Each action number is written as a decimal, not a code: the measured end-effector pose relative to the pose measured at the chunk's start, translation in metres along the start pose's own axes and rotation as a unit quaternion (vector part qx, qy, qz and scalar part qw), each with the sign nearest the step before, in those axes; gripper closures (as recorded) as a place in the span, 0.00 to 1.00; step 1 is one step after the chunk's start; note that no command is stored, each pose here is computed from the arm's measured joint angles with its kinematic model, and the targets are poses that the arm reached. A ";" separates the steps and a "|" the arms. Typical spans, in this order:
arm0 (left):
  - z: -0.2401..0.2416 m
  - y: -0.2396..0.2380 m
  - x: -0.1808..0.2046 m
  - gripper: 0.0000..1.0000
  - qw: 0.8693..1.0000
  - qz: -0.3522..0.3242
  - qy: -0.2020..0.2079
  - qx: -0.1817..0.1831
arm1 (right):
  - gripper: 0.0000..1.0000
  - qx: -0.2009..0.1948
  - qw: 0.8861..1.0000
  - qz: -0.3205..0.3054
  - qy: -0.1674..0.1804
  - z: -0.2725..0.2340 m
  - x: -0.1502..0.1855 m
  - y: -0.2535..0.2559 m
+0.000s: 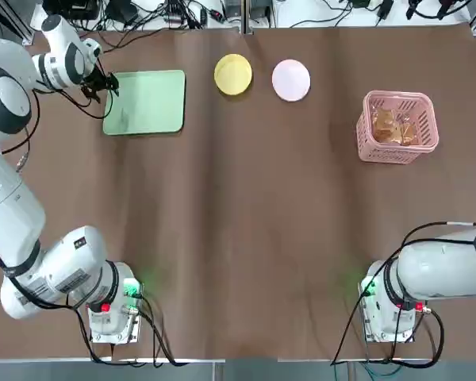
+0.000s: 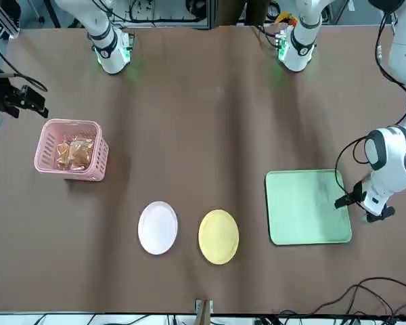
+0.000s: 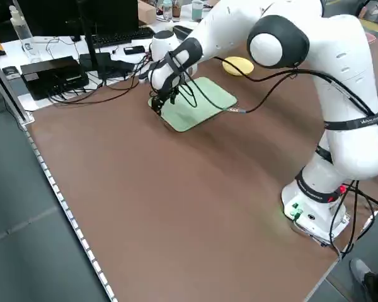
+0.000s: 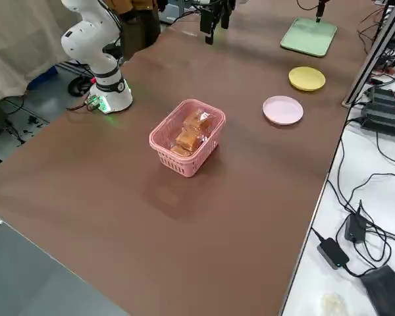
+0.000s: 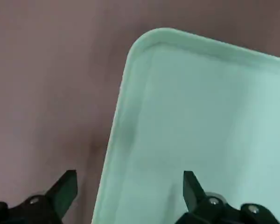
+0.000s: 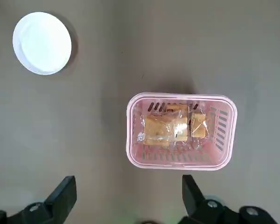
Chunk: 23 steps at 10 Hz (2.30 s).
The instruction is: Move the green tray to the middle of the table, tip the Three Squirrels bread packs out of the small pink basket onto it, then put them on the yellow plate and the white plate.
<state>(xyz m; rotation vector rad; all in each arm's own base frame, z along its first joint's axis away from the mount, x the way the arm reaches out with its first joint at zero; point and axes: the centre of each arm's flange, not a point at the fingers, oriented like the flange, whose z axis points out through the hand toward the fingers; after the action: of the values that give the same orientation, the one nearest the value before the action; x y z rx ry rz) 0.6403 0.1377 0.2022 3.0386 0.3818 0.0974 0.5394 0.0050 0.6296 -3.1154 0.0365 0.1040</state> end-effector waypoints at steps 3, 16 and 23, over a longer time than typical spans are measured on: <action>0.022 -0.012 -0.006 0.18 1.000 0.018 -0.015 -0.004 | 0.00 0.000 1.000 -0.001 0.000 0.000 0.000 -0.001; 0.023 0.062 -0.088 0.90 0.992 0.105 -0.061 -0.015 | 0.00 0.000 1.000 -0.005 0.000 0.000 0.000 -0.006; 0.029 0.242 -0.260 0.92 0.980 0.160 -0.121 -0.017 | 0.00 -0.001 1.000 -0.004 -0.010 0.010 0.001 -0.005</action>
<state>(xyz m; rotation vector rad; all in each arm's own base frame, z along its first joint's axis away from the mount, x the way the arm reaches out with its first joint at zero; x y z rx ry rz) 0.4500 -0.1629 0.1795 2.9992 -0.1260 -0.2435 0.5394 0.0100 0.6198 -3.1151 0.0230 0.1362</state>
